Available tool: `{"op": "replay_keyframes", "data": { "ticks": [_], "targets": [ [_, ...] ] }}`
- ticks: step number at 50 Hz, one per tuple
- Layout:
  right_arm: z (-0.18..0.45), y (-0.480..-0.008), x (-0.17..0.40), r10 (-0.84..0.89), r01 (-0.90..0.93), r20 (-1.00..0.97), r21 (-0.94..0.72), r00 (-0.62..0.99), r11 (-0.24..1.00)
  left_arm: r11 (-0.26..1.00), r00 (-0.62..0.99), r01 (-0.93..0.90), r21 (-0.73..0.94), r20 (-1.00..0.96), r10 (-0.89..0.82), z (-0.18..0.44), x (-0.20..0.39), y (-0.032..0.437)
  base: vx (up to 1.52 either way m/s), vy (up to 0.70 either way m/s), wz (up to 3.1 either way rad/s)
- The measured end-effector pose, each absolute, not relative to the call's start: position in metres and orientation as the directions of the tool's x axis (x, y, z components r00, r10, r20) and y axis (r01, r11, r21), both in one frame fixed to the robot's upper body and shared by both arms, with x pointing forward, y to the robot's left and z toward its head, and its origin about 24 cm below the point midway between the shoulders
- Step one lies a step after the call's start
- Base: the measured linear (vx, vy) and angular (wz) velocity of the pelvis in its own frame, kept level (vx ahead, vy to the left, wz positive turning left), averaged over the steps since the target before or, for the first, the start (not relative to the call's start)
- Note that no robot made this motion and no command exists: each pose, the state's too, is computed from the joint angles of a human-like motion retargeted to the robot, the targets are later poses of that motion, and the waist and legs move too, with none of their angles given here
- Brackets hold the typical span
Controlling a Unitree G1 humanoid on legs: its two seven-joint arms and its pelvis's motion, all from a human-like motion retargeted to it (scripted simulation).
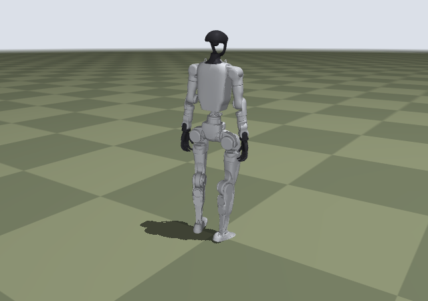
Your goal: Upper body actions
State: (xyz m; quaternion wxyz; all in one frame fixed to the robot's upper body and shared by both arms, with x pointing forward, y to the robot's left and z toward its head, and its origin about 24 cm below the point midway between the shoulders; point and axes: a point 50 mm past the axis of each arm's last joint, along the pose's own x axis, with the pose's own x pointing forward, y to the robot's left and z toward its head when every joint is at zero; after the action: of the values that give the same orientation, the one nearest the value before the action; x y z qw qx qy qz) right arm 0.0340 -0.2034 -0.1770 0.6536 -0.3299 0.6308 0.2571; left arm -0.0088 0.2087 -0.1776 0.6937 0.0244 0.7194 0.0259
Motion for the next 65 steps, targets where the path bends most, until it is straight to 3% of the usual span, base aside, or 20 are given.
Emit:
{"op": "replay_keyframes", "data": {
  "ticks": [7,19,40,65],
  "targets": [
    [-0.177,-0.206,0.029,-0.099,-0.806,-0.993,-0.108,0.061,0.583,0.997,-0.084,-0.024,0.072,-0.994,0.069,-0.176,-0.02,0.21,0.0,0.0,0.0],
    [-0.176,-0.213,0.011,-0.144,-0.734,-0.99,-0.094,-0.005,0.672,0.997,-0.108,-0.014,0.077,-0.991,0.075,-0.176,-0.026,0.21,0.0,0.0,0.0],
    [-0.178,-0.201,0.025,-0.081,-0.754,-0.996,-0.077,0.031,0.652,0.997,-0.072,0.0,0.073,-0.995,0.073,-0.177,-0.014,0.206,0.0,0.0,0.0],
    [-0.176,-0.21,0.014,-0.153,-0.751,-0.988,-0.116,0.019,0.65,0.998,-0.094,0.006,0.065,-0.993,0.065,-0.177,-0.021,0.204,0.0,0.0,0.0]
  ]
}}
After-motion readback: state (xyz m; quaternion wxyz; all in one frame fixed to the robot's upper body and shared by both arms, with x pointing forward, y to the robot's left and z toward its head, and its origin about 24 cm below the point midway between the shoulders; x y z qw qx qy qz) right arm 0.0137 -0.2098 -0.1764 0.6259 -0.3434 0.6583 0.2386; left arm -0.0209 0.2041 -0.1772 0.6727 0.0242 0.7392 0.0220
